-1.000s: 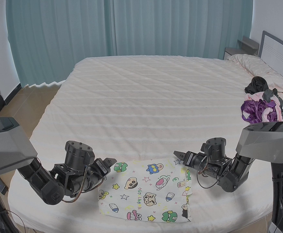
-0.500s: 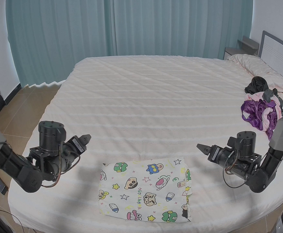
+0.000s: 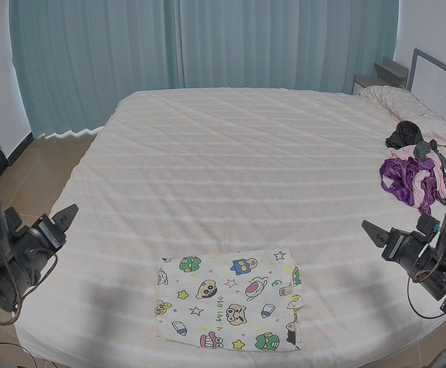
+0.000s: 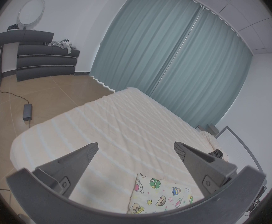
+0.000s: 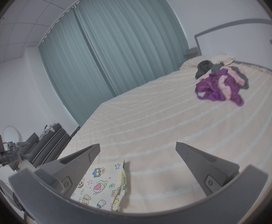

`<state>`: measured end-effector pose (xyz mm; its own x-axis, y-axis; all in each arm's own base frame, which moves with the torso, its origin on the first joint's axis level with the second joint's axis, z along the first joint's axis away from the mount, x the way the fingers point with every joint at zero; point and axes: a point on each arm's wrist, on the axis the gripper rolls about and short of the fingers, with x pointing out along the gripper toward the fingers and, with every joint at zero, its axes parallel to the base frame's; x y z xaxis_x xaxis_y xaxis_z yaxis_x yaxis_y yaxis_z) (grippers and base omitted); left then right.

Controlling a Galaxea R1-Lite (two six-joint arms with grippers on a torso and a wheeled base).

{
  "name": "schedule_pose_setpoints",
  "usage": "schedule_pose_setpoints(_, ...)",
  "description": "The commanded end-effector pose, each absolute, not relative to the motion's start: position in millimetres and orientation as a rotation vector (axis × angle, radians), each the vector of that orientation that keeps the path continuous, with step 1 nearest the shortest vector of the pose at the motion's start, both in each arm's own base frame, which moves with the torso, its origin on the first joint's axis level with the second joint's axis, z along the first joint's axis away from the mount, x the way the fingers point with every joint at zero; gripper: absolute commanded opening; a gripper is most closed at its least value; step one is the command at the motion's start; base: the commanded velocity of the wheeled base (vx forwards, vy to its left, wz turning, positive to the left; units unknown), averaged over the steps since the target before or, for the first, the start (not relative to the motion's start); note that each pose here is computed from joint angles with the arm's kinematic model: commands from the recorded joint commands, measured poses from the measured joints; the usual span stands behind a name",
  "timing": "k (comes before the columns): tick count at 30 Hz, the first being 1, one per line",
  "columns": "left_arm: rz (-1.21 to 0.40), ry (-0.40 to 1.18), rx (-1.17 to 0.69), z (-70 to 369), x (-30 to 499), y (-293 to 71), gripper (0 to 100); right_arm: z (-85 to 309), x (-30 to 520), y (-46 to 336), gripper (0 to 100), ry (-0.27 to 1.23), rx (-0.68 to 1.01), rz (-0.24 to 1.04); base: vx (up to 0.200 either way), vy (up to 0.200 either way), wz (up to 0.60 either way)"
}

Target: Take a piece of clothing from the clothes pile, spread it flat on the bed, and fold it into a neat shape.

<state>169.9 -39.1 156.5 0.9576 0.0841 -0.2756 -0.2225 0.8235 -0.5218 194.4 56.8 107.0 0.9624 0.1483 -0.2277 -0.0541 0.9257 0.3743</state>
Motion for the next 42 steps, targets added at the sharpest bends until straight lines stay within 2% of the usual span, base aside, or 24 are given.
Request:
schedule_pose_setpoints(1,0.167,0.125,-0.59,160,84,-14,100,137,130,30,100,0.055,0.371,-0.022,0.0,0.0,0.0)
schedule_pose_setpoints(5,0.159,0.055,-0.606,154,46,-3,100,139,99,18,100,0.05,0.369,-0.101,0.0,0.0,0.0)
schedule_pose_setpoints(11,0.157,0.068,-0.506,118,-5,10,100,114,42,3,100,0.171,0.33,-0.142,0.0,0.0,0.0)
schedule_pose_setpoints(14,0.163,0.065,-0.435,99,-24,15,100,103,25,-3,100,0.188,0.359,-0.218,0.0,0.0,0.0)
schedule_pose_setpoints(20,0.267,0.078,-0.397,92,-25,14,100,102,19,-6,100,0.133,0.379,-0.269,0.0,0.0,0.0)
schedule_pose_setpoints(26,0.414,0.064,-0.205,89,-30,10,100,95,9,-7,100,0.145,0.304,-0.3,0.0,0.0,0.0)
schedule_pose_setpoints(31,0.415,0.028,-0.157,87,-34,9,100,88,-2,-7,100,0.131,0.264,-0.285,0.0,0.0,0.0)
schedule_pose_setpoints(35,0.419,0.027,-0.165,87,-34,9,100,84,-19,-4,100,-0.017,0.176,-0.205,0.0,0.0,0.0)
schedule_pose_setpoints(42,0.425,0.034,-0.153,86,-34,9,100,84,-18,-4,100,-0.013,0.107,-0.221,0.0,0.0,0.0)
